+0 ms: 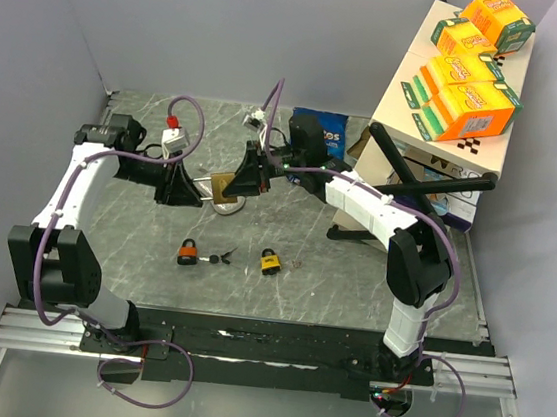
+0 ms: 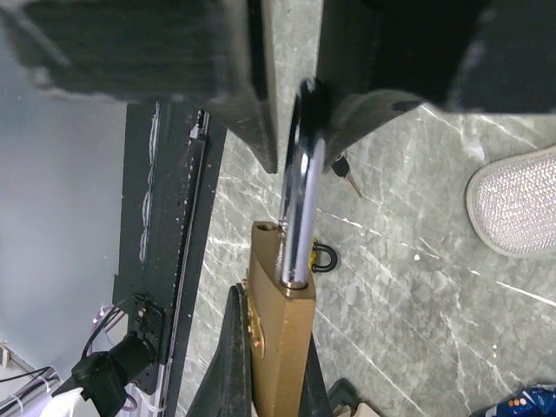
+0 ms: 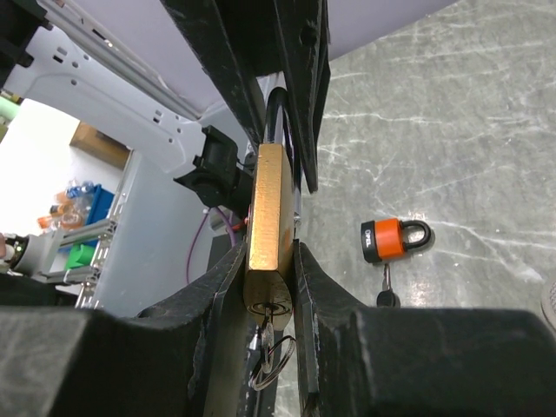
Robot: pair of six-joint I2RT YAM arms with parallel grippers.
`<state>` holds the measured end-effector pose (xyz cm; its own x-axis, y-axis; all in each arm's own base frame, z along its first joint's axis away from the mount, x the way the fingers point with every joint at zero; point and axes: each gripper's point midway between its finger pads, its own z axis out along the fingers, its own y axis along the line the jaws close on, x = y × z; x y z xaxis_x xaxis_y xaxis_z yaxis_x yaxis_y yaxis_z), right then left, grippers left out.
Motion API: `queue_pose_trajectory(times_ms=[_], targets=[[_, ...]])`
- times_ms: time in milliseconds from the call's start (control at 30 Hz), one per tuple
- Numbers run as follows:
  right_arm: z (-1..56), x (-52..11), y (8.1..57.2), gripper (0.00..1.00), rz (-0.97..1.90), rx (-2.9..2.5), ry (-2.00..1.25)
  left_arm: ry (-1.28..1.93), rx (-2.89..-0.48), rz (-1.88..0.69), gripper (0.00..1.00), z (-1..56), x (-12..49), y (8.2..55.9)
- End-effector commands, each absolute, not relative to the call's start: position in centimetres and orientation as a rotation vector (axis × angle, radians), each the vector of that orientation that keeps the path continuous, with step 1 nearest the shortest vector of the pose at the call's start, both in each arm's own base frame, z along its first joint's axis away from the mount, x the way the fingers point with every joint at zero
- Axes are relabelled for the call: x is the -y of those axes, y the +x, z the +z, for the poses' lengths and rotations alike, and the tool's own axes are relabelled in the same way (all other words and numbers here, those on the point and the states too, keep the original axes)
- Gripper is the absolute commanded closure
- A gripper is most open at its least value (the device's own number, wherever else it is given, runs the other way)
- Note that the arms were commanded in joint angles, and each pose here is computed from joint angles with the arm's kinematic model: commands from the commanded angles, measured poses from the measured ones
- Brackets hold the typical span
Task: Lock with the key
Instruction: Lock the lock.
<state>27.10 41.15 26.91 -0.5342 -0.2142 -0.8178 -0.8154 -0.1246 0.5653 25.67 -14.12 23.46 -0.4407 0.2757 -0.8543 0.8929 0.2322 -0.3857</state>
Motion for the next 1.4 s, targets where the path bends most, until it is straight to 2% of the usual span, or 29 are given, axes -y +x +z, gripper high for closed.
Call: queue_pose_trajectory(times_ms=[0, 167, 267, 400, 767, 800, 900, 967, 1000, 1033, 1100, 1267, 1367], targets=[[34.4, -41.3, 26.2, 1.0, 1.664, -1.4, -1.231, 1.097, -1.774, -1.228, 0.8, 24.8, 15.1, 25.2], [34.7, -41.4, 26.3, 1.0, 1.66, -1.388, -1.233, 1.119, -1.768, -1.248, 0.82, 24.8, 15.2, 24.7], [34.5, -41.5, 26.3, 1.0, 1.658, -1.388, -1.24, 1.126, -1.762, -1.259, 0.87, 24.9, 15.3, 24.7], [34.5, -41.5, 26.4, 1.0, 1.649, -1.387, -1.243, 1.13, -1.751, -1.253, 0.99, 25.2, 15.3, 24.6], [33.8, -41.1, 26.6, 1.0, 1.566, -1.357, -1.306, 1.127, -1.699, -1.242, 0.98, 27.3, 15.5, 24.9], [34.0, -41.1, 26.6, 1.0, 1.561, -1.35, -1.307, 1.129, -1.705, -1.237, 0.81, 27.3, 15.5, 25.0], [34.7, -41.0, 26.7, 1.0, 1.544, -1.328, -1.301, 1.131, -1.716, -1.225, 0.45, 27.2, 15.4, 25.2], [35.3, -40.8, 26.7, 1.0, 1.535, -1.315, -1.297, 1.12, -1.725, -1.212, 0.35, 27.7, 15.1, 25.5], [35.6, -40.8, 26.9, 1.0, 1.522, -1.313, -1.288, 1.122, -1.741, -1.19, 0.21, 27.6, 14.8, 25.8], [35.8, -40.7, 26.9, 1.0, 1.519, -1.308, -1.288, 1.103, -1.759, -1.166, 0.18, 27.8, 14.2, 26.3], [36.3, -40.3, 27.0, 1.0, 1.506, -1.302, -1.279, 1.088, -1.749, -1.099, 0.04, 29.1, 13.2, 27.4], [37.2, -39.8, 26.8, 1.0, 1.477, -1.287, -1.264, 0.974, -1.763, -0.848, 0.04, 32.8, 9.9, 32.0], [37.9, -39.6, 26.6, 1.0, 1.46, -1.278, -1.256, 0.898, -1.769, -0.758, 0.04, 35.1, 8.9, 32.7]])
